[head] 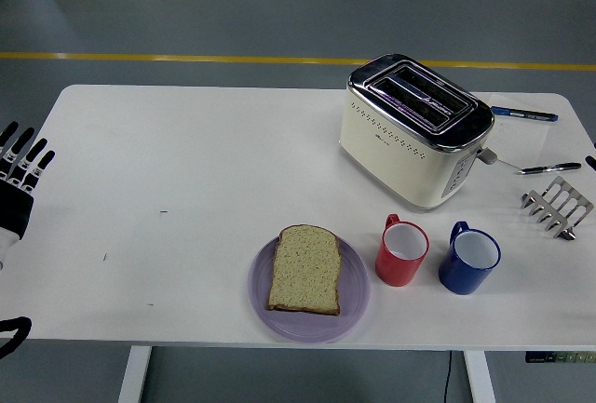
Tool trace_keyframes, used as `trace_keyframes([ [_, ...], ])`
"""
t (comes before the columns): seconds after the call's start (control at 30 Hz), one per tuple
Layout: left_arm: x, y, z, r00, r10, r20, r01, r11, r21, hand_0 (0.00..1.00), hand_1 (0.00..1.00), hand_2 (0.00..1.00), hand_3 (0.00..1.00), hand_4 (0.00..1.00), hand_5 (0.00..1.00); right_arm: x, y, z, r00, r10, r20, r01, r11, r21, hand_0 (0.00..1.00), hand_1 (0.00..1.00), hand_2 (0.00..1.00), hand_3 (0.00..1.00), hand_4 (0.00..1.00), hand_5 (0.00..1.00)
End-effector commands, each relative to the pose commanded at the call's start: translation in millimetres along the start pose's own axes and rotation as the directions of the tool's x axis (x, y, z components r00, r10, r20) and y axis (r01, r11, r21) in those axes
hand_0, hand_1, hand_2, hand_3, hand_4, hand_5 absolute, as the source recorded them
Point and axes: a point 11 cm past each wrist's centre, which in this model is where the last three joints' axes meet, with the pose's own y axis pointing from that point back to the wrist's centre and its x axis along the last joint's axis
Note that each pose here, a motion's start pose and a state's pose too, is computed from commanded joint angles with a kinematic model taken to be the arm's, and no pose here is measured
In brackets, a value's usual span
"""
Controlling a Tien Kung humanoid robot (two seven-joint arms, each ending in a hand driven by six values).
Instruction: Push plate across desktop,pick up the break from the machine,place the break in the plate
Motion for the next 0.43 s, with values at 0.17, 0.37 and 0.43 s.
trace_keyframes([
  [0.17, 0.4, -0.2, 0.4, 1.000, 0.001, 0.001, -0.001, 1.000, 0.000, 0.812, 0.793, 0.799, 0.761, 0.552, 0.998, 0.2, -0.4, 1.0, 1.000, 0.002, 0.006, -0.002, 1.000, -0.001, 0.859, 0.816, 0.870, 0.842, 0.613, 0.757],
  [0.37, 1.4, 0.5, -2.1, 1.000, 0.003, 0.003, -0.003, 1.000, 0.010, 0.812, 0.793, 0.799, 0.761, 0.552, 0.998, 2.0, 0.3, 2.7, 1.000, 0.011, 0.014, -0.011, 1.000, -0.004, 0.859, 0.816, 0.870, 0.842, 0.613, 0.757],
  [0.43, 1.3, 0.9, -3.2, 1.000, 0.003, 0.004, -0.003, 1.000, 0.014, 0.812, 0.793, 0.799, 0.761, 0.552, 0.998, 2.6, 0.7, 3.4, 1.000, 0.015, 0.018, -0.015, 1.000, -0.004, 0.859, 0.816, 0.870, 0.842, 0.613, 0.757],
])
